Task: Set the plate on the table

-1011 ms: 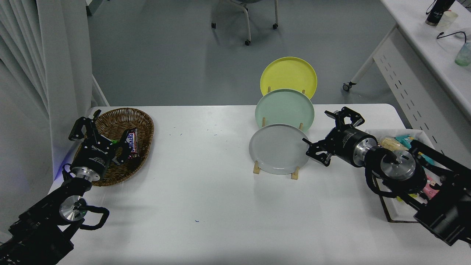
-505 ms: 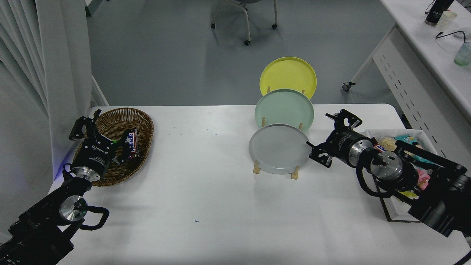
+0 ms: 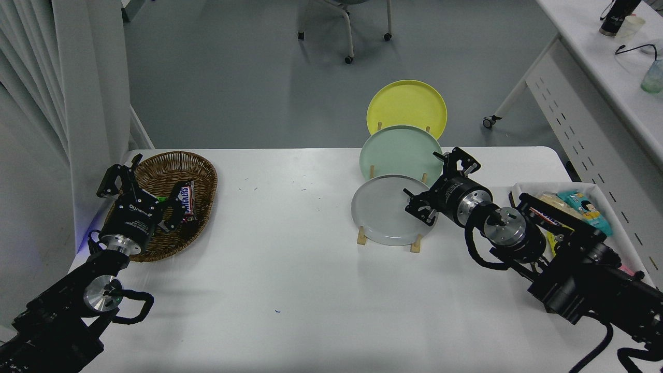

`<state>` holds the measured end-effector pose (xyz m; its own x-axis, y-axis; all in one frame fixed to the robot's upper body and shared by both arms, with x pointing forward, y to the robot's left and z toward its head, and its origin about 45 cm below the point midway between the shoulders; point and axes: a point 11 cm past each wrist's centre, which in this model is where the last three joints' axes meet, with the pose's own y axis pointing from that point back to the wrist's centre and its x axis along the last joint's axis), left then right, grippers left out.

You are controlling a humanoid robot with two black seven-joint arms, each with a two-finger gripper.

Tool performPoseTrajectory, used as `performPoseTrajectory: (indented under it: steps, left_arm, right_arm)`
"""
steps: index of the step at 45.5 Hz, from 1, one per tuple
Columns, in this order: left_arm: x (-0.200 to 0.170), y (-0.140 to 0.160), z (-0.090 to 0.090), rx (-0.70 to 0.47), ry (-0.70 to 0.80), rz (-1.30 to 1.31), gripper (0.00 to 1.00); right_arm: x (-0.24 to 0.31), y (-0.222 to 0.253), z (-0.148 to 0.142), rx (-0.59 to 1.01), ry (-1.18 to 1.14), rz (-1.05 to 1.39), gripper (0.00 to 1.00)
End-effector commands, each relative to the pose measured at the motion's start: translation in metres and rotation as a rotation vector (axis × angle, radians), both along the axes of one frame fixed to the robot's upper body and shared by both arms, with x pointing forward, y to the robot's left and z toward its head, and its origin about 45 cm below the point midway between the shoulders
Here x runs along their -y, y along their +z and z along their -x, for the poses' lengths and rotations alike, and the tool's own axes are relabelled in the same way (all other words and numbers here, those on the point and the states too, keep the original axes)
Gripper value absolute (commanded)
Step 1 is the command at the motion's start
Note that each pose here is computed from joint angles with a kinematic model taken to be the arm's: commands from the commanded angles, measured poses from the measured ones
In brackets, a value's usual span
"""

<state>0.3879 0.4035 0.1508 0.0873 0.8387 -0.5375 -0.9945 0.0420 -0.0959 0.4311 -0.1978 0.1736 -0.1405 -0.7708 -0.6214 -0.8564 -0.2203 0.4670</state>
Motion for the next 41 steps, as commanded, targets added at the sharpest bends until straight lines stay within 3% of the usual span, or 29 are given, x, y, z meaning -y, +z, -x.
performPoseTrajectory:
  steps: [1, 6, 9, 15, 41]
  left_arm:
    - [0.000, 0.000, 0.000, 0.001, -0.001, 0.001, 0.98]
    - [0.000, 0.000, 0.000, 0.001, -0.001, 0.001, 0.98]
    - [0.000, 0.000, 0.000, 0.000, 0.000, 0.000, 0.98]
    - [0.000, 0.000, 0.000, 0.000, 0.000, 0.000, 0.98]
    - [-0.001, 0.000, 0.000, 0.000, 0.001, -0.001, 0.98]
  right_arm:
    - [-0.013, -0.003, 0.001, 0.018, 0.008, 0.014, 0.98]
    - [-0.013, 0.000, -0.001, 0.030, 0.004, 0.015, 0.93]
    - [-0.014, 0.002, -0.001, 0.036, 0.007, 0.012, 0.79]
    - [-0.016, 0.003, -0.001, 0.039, 0.009, 0.011, 0.76]
    - [0.000, 0.036, 0.011, -0.025, -0.192, 0.127, 0.94]
